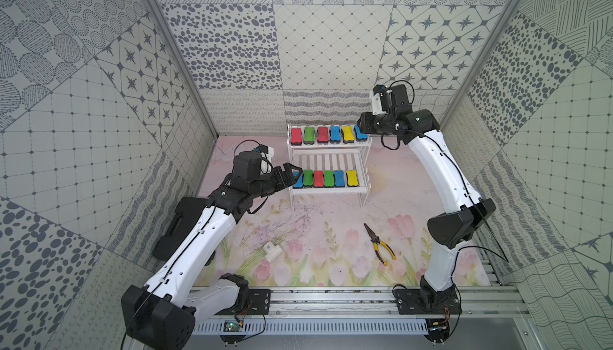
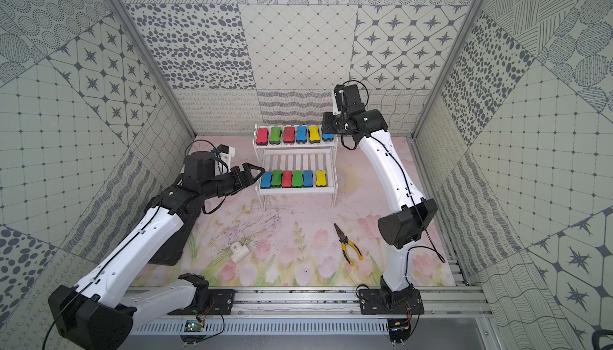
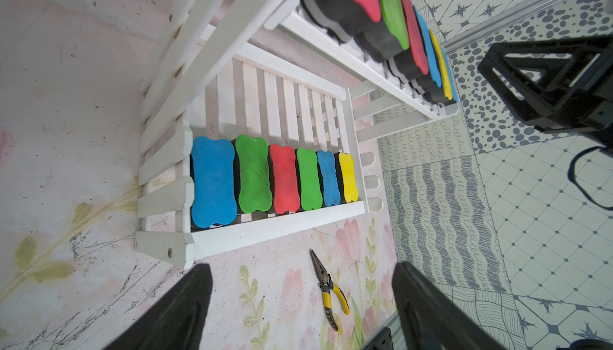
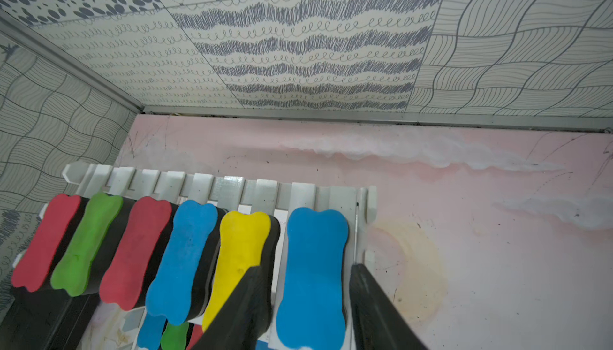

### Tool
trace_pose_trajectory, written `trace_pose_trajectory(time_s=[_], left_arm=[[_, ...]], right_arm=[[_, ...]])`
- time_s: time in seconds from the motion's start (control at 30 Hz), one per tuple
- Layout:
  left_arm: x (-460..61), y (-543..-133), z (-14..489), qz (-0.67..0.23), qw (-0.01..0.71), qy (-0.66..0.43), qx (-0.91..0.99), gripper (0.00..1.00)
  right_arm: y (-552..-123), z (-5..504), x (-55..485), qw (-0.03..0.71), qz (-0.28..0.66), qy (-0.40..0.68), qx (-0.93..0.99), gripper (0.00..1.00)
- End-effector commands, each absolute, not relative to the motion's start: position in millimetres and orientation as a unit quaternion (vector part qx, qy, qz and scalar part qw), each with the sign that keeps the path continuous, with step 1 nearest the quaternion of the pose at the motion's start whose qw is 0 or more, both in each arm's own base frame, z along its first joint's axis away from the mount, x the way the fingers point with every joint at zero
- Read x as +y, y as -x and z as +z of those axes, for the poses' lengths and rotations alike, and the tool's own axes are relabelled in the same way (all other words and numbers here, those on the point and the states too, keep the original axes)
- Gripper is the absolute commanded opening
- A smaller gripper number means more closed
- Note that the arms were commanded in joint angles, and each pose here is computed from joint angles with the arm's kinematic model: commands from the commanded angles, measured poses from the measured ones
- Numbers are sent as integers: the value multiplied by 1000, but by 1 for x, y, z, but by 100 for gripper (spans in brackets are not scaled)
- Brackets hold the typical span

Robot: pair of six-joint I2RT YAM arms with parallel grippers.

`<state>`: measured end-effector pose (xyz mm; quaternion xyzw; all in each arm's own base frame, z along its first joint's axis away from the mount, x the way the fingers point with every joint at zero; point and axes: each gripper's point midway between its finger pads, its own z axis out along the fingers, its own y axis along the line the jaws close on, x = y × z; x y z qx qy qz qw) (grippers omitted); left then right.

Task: Remove the whiteboard erasers from the shelf
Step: Pick up the whiteboard eraser from the shelf.

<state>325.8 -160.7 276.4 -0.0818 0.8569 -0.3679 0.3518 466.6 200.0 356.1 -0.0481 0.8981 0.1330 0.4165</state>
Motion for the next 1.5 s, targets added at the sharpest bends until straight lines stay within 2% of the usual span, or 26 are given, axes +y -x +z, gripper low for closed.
trace_pose_trajectory(time_s=[0.0, 0.27, 0.93, 1.27, 1.47], left_arm=[[-166, -323, 279, -372, 350, 58, 858, 90], [-165, -323, 278, -370, 350, 57, 859, 90], [-165, -324, 272, -368, 345, 59, 861, 90], [-165, -322, 269, -366, 344, 60, 863, 90], [-164, -322, 269, -365, 344, 61, 863, 90]], right_arm=[[-459, 363, 200, 417, 117, 61, 899, 48], [-462, 354, 202, 411, 108, 61, 903, 54], [-468, 332, 209, 394, 97, 64, 912, 55], [-468, 312, 207, 376, 79, 64, 921, 54], [-468, 308, 209, 374, 76, 64, 922, 48]])
